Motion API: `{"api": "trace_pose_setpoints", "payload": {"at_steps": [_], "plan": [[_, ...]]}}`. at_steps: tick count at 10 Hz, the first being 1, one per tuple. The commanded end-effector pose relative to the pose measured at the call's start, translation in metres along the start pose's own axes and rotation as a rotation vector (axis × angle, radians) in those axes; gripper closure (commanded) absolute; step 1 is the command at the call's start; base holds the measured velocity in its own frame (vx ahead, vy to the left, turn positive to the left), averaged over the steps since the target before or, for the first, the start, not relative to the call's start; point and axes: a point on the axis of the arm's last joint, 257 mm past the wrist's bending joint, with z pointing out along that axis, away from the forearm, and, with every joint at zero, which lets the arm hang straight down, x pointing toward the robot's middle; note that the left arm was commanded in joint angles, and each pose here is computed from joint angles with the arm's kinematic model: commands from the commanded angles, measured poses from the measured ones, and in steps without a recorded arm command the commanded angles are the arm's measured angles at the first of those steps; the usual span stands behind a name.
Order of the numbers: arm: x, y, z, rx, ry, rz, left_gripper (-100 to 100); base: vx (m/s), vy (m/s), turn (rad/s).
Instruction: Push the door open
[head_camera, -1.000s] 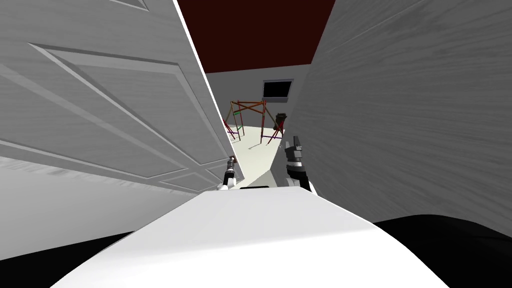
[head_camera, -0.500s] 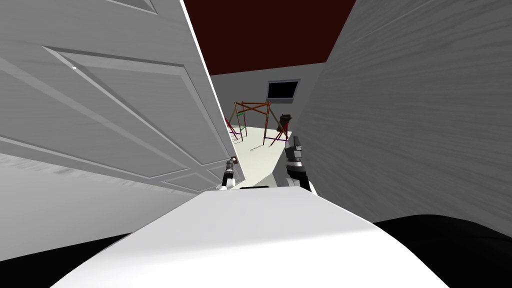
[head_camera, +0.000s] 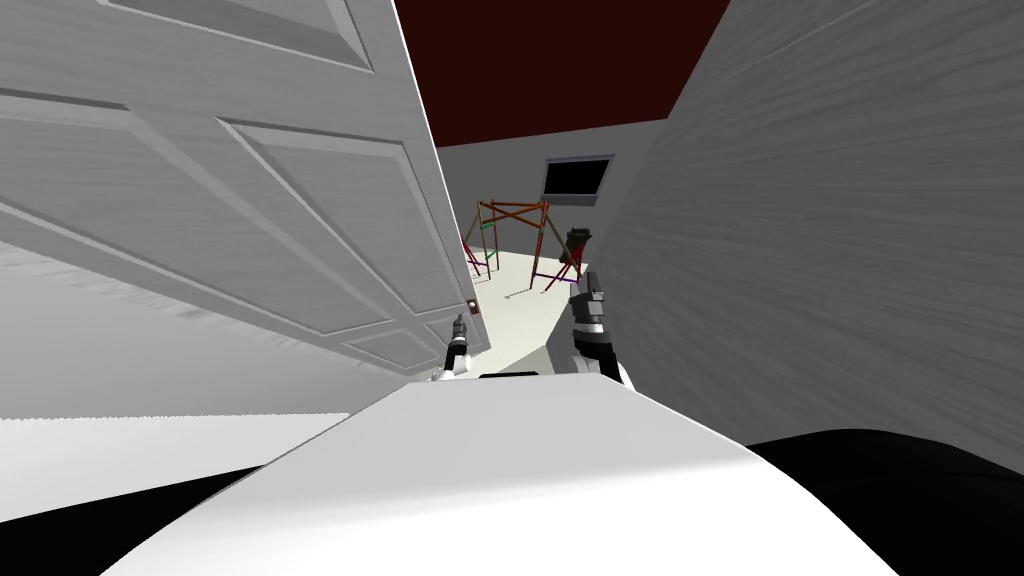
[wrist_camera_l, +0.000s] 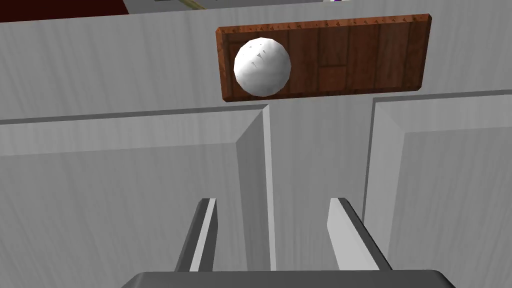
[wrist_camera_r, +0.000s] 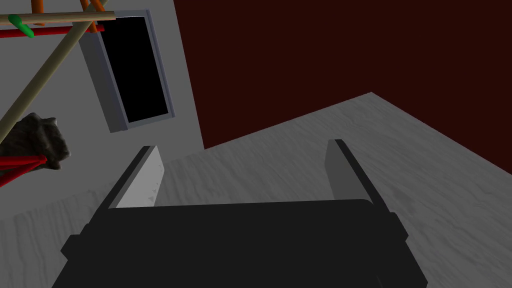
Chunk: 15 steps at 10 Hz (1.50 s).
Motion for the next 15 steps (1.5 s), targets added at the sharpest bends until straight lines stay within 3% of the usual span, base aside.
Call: {"api": "trace_pose_setpoints", "payload": {"at_steps": [1, 4, 5, 6, 10, 13, 15], "plan": [[0.018, 0.0, -0.0022, -0.005, 0.002, -0.018, -100, -0.234, -0.109, 0.138], [0.047, 0.0, -0.0075, -0.015, 0.009, -0.058, -100, -0.169, -0.077, 0.061], [0.041, 0.0, -0.005, -0.012, 0.007, -0.049, -100, -0.052, -0.035, 0.009], [0.023, -0.001, -0.0023, -0.003, -0.005, -0.022, -100, 0.107, 0.012, -0.048], [0.006, -0.002, -0.0016, 0.006, -0.019, -0.002, -100, 0.191, 0.036, -0.025], [0.006, -0.001, -0.0051, 0.008, -0.027, -0.01, -100, 0.219, 0.021, -0.035], [0.017, 0.001, -0.0101, 0.004, -0.029, -0.034, -100, 0.232, 0.032, -0.039]]}}
